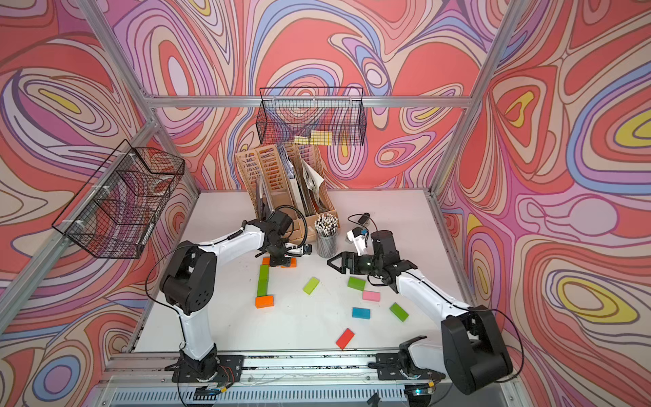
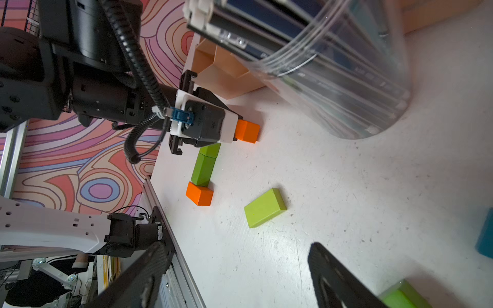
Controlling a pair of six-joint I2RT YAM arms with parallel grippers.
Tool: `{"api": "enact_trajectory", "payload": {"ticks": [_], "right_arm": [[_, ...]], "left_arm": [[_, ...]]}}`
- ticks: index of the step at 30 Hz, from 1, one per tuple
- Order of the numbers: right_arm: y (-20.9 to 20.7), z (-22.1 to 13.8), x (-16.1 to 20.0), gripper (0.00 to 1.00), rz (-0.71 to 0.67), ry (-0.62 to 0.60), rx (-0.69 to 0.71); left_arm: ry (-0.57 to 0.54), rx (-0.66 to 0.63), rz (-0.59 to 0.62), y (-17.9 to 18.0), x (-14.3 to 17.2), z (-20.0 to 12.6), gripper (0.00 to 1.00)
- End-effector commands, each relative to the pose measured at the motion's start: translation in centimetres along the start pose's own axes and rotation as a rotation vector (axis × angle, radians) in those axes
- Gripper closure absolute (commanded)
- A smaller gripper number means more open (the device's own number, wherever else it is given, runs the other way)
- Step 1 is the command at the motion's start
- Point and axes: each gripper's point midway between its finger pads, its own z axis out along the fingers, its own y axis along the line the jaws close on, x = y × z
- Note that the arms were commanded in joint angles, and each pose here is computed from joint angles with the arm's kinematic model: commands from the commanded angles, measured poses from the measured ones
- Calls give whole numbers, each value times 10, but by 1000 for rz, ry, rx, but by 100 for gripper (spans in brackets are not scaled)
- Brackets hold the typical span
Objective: Assemble the letter c with building blocks
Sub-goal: Place the building block at the center of the board.
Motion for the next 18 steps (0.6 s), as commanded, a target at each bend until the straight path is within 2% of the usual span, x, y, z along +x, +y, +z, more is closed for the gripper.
{"api": "enact_trajectory", "payload": {"ticks": [1, 6, 7, 8, 13, 18], "right_arm": [[1, 0, 1, 12, -12, -5, -11], [2, -1, 1, 12, -21, -11, -13], [2, 0, 2, 12, -20, -8, -13], [3, 0, 2, 12, -21, -9, -15], [4, -2, 1, 12, -31, -17, -16], [3, -1, 2, 12, -28, -14, -14]], "left_arm": [[25, 21, 24, -2, 7, 1, 80], [18, 9, 18, 1, 6, 2, 74], [16, 7, 17, 2, 5, 2, 46], [16, 5, 13, 2, 5, 2, 1], [8, -5, 9, 3, 4, 2, 1], [-49, -41, -17, 9, -7, -8, 1]]}}
